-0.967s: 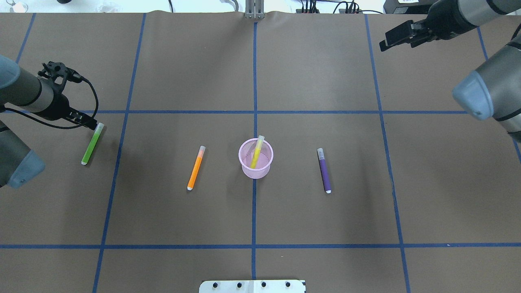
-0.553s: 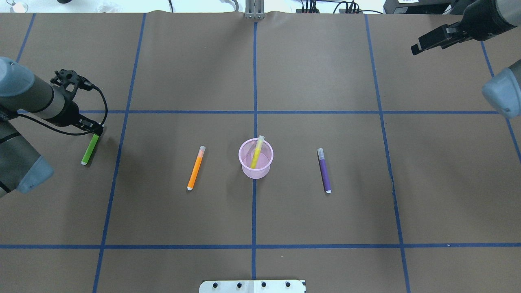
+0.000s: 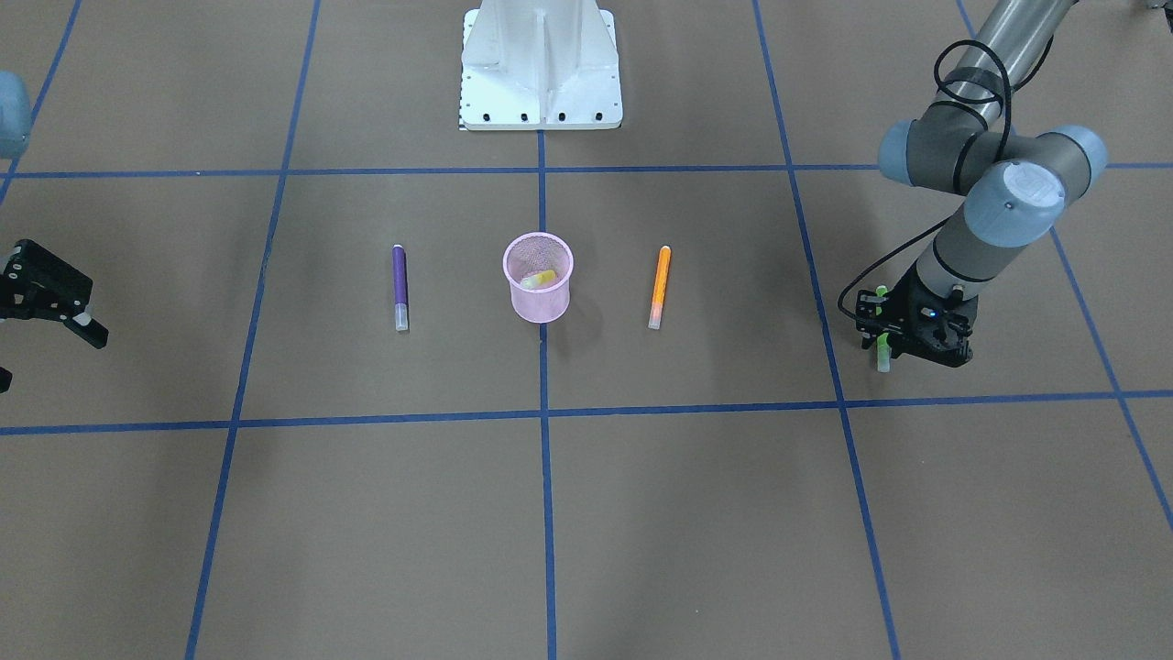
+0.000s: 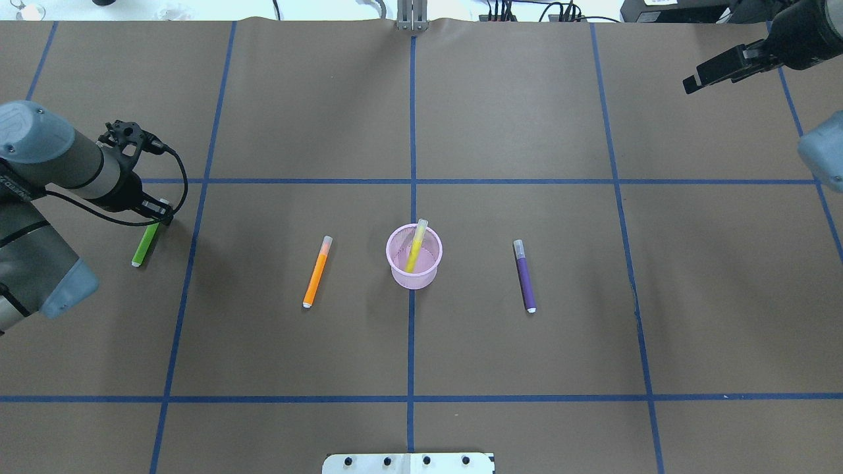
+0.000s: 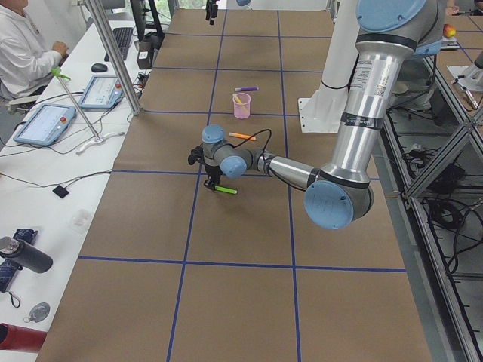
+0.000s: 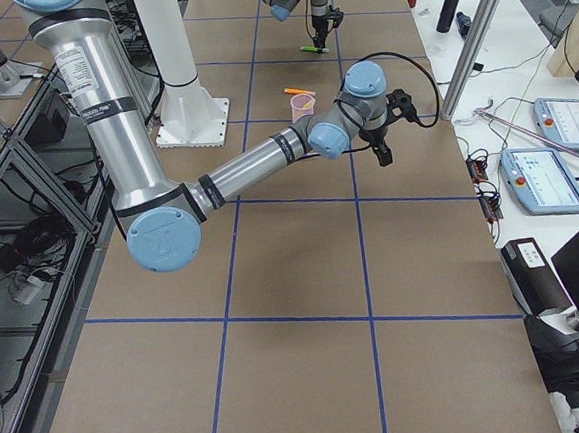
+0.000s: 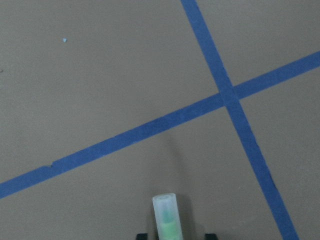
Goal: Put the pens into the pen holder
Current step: 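Grasp the green marker with the left gripper while the right arm withdraws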
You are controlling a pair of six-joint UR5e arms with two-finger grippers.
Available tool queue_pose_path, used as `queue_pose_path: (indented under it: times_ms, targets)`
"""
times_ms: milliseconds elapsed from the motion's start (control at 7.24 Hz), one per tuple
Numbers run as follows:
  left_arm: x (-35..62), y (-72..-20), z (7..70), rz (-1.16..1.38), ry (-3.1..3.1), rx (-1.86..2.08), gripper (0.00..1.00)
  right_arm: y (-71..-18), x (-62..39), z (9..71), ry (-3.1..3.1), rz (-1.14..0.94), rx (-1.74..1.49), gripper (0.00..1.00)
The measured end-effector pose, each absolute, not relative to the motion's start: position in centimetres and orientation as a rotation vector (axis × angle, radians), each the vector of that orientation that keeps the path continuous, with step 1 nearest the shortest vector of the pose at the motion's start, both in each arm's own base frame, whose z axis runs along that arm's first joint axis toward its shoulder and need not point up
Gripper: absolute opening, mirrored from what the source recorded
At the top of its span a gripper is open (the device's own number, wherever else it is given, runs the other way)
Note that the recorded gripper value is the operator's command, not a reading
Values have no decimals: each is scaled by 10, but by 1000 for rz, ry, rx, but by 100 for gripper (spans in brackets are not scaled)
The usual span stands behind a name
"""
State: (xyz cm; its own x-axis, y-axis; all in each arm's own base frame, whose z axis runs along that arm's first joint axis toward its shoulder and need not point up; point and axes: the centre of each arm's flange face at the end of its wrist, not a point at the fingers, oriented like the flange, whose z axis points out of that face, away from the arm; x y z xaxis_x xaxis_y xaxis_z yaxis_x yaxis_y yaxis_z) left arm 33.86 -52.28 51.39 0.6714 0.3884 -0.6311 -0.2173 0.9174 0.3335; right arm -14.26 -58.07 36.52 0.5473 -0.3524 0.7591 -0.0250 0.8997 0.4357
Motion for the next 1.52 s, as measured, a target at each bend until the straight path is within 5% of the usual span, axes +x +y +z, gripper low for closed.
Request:
queue_pose_path:
  times_ms: [276,415,553,967,1520]
  targets:
    - [342,-526,515,347,761,237,33,-581,-142,366,-979,-201,426,99]
    - [342,-526,514,348,761,237,7,-581,-142,366,-979,-201,426,99]
    - [343,-527,514,349,760,238,0,-581,-142,366,-979,-201,426,99]
    - [341,-525,491,367,786,272,0,-580,-142,366,-979,-202,427,99]
    - [345,-530,330,400,948,520,0,-576,-140,377,-976,-197,417,100]
